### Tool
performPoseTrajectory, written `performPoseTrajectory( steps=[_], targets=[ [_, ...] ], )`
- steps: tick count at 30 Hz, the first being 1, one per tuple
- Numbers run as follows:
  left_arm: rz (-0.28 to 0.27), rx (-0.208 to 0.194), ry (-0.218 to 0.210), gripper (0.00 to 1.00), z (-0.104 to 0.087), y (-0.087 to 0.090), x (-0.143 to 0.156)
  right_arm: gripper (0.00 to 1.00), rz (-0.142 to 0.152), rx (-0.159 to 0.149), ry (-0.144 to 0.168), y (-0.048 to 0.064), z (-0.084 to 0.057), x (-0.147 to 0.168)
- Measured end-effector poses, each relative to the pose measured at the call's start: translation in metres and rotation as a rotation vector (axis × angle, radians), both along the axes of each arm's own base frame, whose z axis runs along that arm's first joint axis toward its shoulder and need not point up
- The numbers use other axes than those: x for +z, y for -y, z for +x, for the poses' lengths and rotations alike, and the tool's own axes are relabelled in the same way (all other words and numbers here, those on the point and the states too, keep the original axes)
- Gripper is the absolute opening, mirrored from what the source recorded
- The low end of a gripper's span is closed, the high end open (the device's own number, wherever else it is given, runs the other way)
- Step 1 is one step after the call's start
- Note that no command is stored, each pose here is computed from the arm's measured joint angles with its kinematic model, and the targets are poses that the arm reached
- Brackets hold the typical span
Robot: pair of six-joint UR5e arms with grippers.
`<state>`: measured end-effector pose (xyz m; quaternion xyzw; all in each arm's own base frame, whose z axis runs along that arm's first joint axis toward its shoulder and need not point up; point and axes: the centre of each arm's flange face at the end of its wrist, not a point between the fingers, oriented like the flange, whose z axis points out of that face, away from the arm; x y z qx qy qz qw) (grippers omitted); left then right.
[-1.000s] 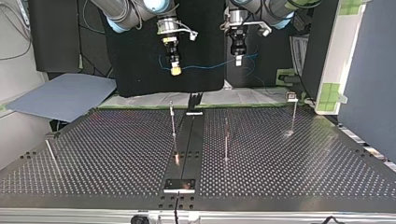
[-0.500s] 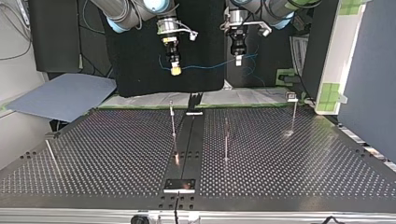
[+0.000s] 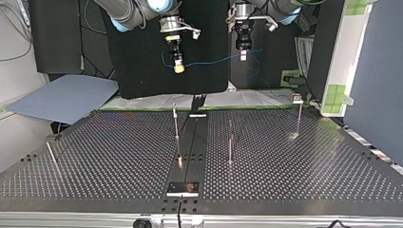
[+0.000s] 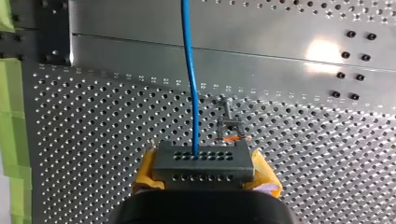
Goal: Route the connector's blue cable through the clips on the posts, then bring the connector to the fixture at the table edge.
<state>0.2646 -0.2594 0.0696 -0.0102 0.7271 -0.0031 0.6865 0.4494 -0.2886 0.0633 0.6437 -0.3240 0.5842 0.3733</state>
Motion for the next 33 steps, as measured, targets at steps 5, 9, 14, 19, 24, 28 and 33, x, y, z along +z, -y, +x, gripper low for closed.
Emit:
performPoseTrajectory(
  steps=[5,9,14,19,24,28,33],
  targets=[
    [0.0,0.0,-0.001,0.0,0.0,0.0,0.0,0.0,0.002,0.0,-0.002,0.0,0.0,-0.002],
    [0.001,-0.001,-0.001,0.0,0.0,0.0,0.0,0.0,0.003,0.0,-0.003,0.0,0.0,-0.002],
    [0.009,-0.018,0.0,0.0,0.004,0.002,-0.006,0.0,0.003,0.0,-0.003,0.0,0.0,-0.002],
    [0.018,-0.051,-0.017,0.0,0.003,0.004,-0.016,0.0,0.003,0.0,-0.003,0.0,0.0,-0.002],
    [0.02,-0.061,-0.02,0.0,0.003,0.005,-0.017,0.0,0.003,0.0,-0.003,0.0,0.0,-0.002],
    [0.02,-0.062,-0.02,0.0,0.003,0.005,-0.017,0.0,0.003,0.0,-0.003,0.0,0.0,-0.002],
    [0.02,-0.063,-0.021,0.0,0.003,0.005,-0.017,0.0,0.003,0.0,-0.003,0.0,0.0,-0.002]
  ],
)
